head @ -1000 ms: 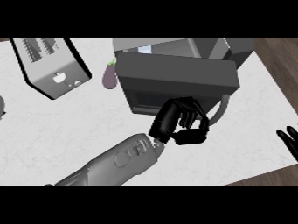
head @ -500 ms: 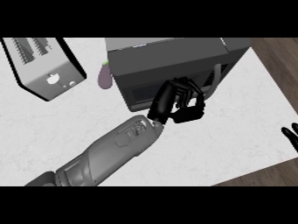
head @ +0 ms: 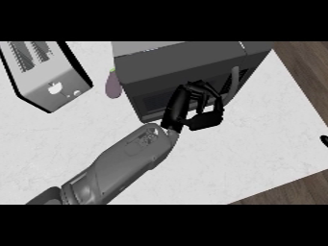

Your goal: Pick up the milk, place it into the microwave and close the microwave

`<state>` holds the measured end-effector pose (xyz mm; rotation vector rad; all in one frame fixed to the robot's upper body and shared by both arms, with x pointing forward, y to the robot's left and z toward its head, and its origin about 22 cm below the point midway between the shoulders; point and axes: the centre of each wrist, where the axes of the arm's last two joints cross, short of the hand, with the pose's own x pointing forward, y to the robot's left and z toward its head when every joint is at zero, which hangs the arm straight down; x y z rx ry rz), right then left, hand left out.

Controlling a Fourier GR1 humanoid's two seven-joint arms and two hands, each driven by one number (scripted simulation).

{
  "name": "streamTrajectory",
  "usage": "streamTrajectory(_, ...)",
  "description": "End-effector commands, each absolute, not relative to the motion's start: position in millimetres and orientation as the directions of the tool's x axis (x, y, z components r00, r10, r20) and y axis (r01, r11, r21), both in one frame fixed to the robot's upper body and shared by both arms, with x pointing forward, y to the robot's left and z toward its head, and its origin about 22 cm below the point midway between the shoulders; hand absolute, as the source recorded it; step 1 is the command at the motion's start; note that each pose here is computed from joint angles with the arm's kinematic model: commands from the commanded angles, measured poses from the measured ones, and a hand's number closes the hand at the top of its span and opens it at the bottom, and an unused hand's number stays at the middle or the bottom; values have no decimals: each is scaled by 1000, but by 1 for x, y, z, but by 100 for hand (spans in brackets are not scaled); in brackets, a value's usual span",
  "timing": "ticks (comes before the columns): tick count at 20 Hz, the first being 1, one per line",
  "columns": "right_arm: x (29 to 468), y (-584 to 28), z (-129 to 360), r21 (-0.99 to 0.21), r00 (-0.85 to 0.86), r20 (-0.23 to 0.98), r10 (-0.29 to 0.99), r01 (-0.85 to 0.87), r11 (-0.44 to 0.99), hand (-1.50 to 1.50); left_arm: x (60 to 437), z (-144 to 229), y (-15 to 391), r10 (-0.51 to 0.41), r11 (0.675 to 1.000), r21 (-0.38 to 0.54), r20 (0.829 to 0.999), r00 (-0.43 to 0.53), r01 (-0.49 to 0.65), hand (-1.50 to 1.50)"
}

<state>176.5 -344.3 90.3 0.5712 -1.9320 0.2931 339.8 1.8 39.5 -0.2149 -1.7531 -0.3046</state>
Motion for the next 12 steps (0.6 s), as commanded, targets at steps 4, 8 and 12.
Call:
streamTrajectory(4, 182, -344, 100, 56, -339, 900, -272, -531, 846, -150, 359, 45, 10, 20, 973, 15, 989, -147, 232, 150)
streamTrajectory(8, 180, -345, 103, 56, -338, 897, -285, -552, 832, -150, 363, 43, 13, -2, 982, 35, 985, -174, 184, 150)
streamTrajectory(12, 179, -344, 102, 61, -329, 896, -298, -574, 817, -150, 362, 44, 13, 28, 987, 7, 975, -219, 161, 150)
